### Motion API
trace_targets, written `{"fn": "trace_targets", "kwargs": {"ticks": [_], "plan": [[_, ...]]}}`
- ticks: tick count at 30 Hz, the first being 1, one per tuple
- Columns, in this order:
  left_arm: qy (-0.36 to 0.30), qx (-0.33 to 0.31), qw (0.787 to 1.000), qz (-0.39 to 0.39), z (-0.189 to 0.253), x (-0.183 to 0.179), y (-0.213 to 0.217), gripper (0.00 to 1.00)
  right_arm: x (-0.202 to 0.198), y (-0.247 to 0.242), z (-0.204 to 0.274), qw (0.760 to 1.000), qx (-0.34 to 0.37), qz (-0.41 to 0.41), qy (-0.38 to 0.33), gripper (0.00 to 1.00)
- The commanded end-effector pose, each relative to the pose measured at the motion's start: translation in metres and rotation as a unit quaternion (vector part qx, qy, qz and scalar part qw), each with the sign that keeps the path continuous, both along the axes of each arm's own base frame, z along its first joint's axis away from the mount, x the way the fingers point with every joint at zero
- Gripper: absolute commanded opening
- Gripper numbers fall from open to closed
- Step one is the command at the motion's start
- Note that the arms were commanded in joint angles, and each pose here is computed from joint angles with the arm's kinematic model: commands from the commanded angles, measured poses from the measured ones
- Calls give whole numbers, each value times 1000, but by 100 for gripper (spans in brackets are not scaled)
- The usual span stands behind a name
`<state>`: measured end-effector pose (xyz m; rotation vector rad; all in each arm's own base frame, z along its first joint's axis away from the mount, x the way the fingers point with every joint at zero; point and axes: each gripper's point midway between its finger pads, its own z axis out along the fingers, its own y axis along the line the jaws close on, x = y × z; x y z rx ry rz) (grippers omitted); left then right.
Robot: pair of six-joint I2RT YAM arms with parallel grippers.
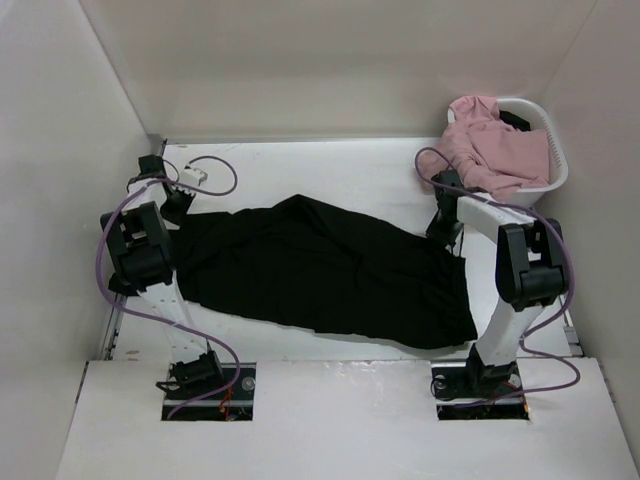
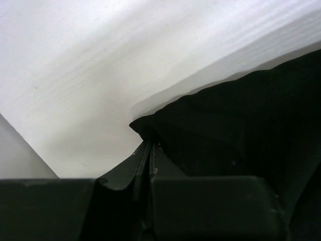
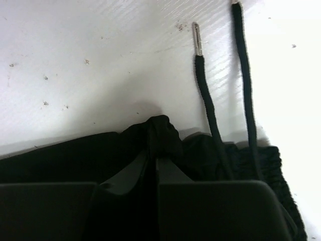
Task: Fold and stack the trousers
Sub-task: Fold the trousers
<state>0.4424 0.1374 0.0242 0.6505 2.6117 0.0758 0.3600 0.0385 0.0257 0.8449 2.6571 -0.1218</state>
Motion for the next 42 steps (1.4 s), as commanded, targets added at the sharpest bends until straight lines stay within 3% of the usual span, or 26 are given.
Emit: {"fn": "trace_targets", "kwargs": {"ticks": [1,6,10,14,18,26,30,33,35,38,42], "plan": [[-63,0,997,53,26,16,20,0,19,-16,46,997,-28,-3,-70,3],[-197,34,976,89,111,44,52,0,30,-24,112,983,-66,11,-169,0],[-330,76,934,111,205,58,78,0,27,-29,143,974,-75,4,-214,0],[-403,117,902,97,270,58,85,0,24,-43,157,968,-84,-4,-234,0],[-432,146,885,90,296,49,89,0,16,-54,153,968,-95,-1,-232,0],[-444,213,864,107,299,29,126,0,5,-75,148,963,-104,-26,-248,0],[-422,198,880,90,282,29,114,0,11,-65,149,961,-85,-2,-262,0],[-387,137,912,24,252,42,59,8,13,-41,136,965,-71,33,-250,0],[-348,79,934,-20,227,55,7,25,13,-32,128,967,-67,41,-241,0],[-278,-7,959,-43,188,84,-61,60,12,-24,119,970,-60,47,-233,0],[-206,-69,976,-22,136,132,-107,64,10,-20,112,971,-58,51,-227,0]]}}
